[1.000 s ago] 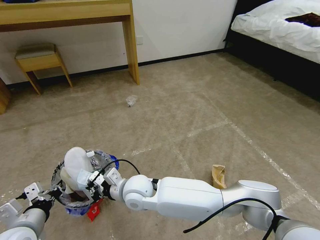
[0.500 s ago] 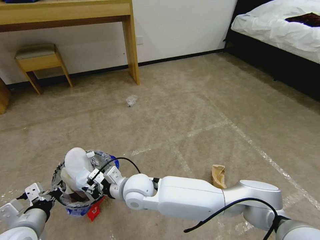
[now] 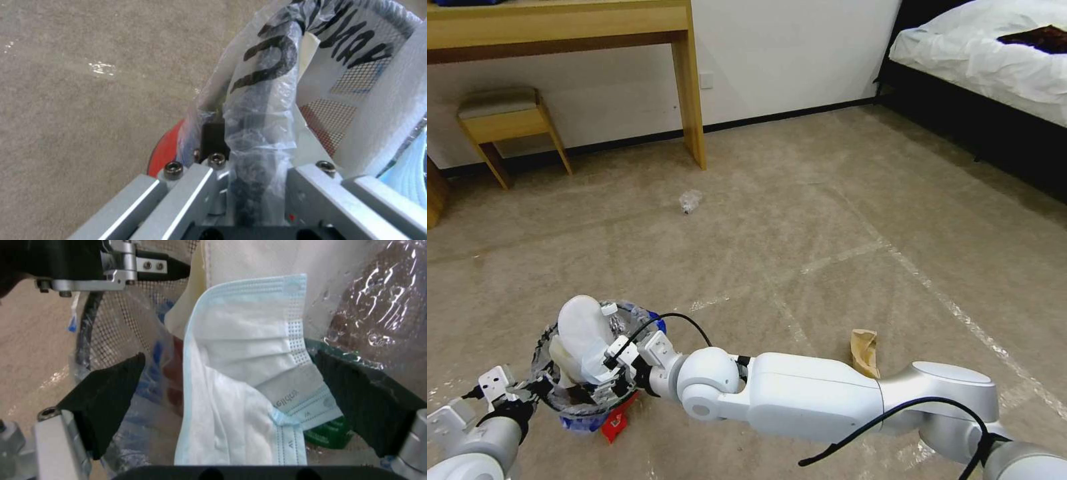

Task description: Pick up the trash bin and place the garbage on the floor into it.

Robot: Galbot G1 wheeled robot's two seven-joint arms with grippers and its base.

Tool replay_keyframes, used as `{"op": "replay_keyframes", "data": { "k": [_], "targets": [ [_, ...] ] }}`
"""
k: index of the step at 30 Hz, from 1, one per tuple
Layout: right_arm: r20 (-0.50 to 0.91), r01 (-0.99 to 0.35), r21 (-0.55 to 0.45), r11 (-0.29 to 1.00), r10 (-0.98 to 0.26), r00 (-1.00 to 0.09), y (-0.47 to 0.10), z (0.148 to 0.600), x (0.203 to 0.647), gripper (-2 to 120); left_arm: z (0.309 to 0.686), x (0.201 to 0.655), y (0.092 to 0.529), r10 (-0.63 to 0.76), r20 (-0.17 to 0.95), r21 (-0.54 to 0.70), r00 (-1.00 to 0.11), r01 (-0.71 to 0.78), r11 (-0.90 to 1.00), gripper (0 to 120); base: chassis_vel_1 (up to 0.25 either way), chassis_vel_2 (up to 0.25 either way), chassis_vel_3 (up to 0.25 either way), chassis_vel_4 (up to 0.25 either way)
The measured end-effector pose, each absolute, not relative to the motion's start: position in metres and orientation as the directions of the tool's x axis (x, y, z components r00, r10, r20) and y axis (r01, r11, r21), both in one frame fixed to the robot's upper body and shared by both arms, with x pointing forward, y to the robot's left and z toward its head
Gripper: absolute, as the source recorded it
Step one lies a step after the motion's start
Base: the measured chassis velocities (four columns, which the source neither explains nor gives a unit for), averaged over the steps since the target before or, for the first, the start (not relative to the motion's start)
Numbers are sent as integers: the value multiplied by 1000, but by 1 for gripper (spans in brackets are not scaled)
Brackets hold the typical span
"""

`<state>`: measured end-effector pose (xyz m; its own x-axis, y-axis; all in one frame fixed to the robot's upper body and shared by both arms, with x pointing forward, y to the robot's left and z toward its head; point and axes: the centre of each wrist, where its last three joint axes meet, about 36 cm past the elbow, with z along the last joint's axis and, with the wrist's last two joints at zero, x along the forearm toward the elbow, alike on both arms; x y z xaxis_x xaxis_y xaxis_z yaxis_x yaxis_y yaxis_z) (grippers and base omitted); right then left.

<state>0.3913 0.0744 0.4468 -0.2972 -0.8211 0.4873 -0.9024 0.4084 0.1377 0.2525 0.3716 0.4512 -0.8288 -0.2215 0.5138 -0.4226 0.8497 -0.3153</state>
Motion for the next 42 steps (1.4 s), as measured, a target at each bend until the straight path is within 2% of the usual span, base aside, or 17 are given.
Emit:
{"op": "replay_keyframes", "data": {
  "k": [10,21,42],
  "targets": [
    [472,-901,128,415,-824,-312,74,461,391,95,450,252,373,-225,517,-311,-826,-426,849,1,0,0,0,0],
    [441,-895,112,433,-828,-345,61,496,390,93,447,256,381,-232,522,-308,-821,-435,846,1,0,0,0,0],
    [335,-829,190,526,-829,-449,37,540,417,93,446,255,392,-252,531,-291,-809,-453,843,1,0,0,0,0]
  ]
}}
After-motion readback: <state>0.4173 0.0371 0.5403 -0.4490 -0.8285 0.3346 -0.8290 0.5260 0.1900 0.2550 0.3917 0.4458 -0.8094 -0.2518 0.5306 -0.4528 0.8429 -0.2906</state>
